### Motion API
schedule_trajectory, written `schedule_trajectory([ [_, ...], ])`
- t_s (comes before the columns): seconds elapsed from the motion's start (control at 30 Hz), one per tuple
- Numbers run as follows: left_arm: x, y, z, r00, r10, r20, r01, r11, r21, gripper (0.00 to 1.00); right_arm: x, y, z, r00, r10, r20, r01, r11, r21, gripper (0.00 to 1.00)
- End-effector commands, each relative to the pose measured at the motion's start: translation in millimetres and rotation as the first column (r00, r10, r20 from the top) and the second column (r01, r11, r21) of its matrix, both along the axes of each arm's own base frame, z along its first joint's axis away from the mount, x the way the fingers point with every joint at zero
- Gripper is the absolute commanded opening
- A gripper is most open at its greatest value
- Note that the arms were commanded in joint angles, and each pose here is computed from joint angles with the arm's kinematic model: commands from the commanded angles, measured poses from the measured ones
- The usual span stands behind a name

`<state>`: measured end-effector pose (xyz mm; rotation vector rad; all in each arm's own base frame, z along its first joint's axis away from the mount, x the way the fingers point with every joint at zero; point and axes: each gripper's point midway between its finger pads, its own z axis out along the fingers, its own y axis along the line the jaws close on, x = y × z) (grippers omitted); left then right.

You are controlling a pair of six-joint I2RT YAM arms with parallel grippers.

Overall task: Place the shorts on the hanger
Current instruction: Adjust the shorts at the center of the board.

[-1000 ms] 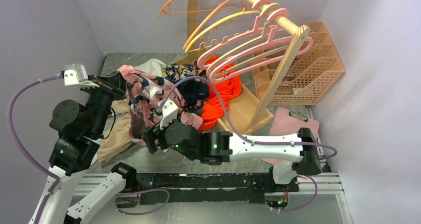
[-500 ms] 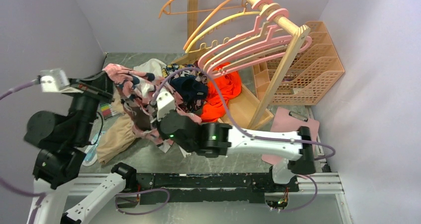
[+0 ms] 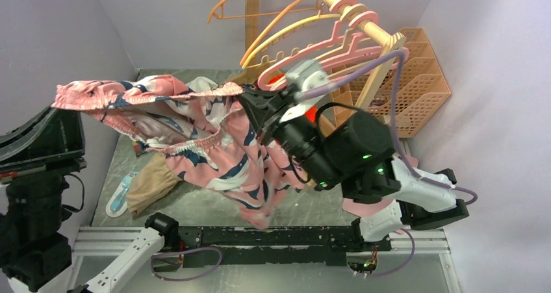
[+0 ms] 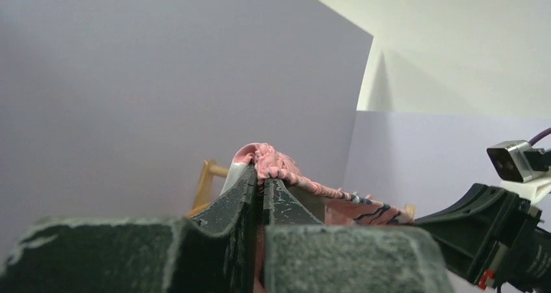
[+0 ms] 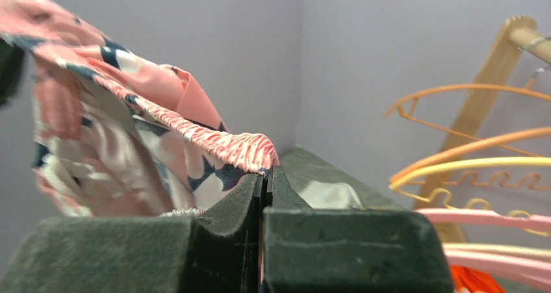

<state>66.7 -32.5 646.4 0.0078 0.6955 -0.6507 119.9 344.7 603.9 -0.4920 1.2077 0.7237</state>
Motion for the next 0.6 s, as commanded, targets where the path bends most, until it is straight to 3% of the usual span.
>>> schedule_trajectory([
  [0.0,33,-15,-21,0.996,-0.007,-0.090,0.009,1.000,0.025,0.07,18,19,-59,0.987,-0.147,0.071,0.158,0.970,-0.183,0.00],
  [0.13,70,-26,-79,0.959,0.005,-0.284,0.011,0.998,0.054,0.07,27,23,-118,0.974,-0.216,0.064,0.225,0.926,-0.304,0.00],
  [0.23,94,-31,-137,0.896,0.027,-0.443,0.005,0.997,0.072,0.07,40,19,-165,0.967,-0.255,0.016,0.242,0.894,-0.378,0.00],
  [0.37,121,-29,-215,0.762,0.055,-0.645,-0.040,0.998,0.038,0.07,89,2,-210,0.925,-0.331,-0.186,0.229,0.877,-0.424,0.00],
  [0.57,139,-19,-291,0.544,0.115,-0.831,-0.140,0.989,0.045,0.07,95,4,-192,0.929,-0.316,-0.193,0.226,0.897,-0.380,0.00],
])
